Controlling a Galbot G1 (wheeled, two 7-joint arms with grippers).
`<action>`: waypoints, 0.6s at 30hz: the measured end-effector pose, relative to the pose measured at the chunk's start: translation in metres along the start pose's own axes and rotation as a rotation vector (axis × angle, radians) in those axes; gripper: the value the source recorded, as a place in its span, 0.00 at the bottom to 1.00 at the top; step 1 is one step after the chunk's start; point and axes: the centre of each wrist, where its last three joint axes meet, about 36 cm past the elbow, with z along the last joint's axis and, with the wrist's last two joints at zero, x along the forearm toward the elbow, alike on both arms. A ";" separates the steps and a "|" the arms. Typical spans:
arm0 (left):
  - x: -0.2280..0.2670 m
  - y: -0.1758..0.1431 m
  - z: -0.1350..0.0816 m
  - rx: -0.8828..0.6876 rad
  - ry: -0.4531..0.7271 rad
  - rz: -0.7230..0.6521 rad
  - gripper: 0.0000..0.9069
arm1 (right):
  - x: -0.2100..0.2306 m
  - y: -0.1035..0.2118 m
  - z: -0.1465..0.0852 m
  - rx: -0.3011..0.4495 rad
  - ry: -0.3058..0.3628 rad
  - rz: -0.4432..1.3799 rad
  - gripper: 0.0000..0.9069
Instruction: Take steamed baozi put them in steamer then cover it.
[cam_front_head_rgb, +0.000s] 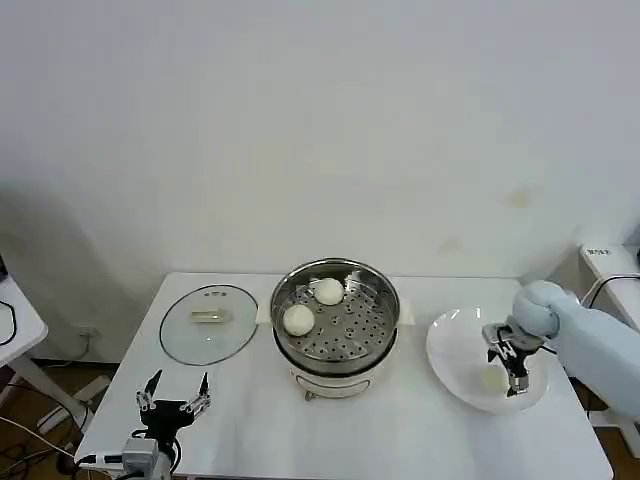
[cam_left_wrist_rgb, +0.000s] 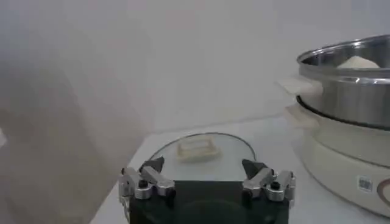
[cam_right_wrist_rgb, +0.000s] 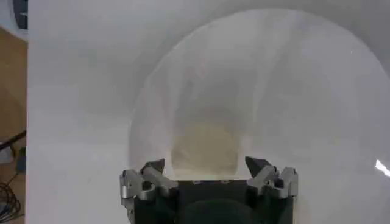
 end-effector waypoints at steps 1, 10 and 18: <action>0.000 0.000 0.000 0.000 0.000 0.001 1.00 | -0.001 0.000 0.000 0.000 0.000 0.001 1.00; -0.001 -0.001 0.001 0.001 0.002 0.002 1.00 | -0.004 0.002 0.001 -0.001 0.004 0.007 0.74; -0.002 -0.002 0.002 0.005 0.005 0.004 1.00 | -0.004 0.004 0.003 -0.005 -0.002 0.018 0.60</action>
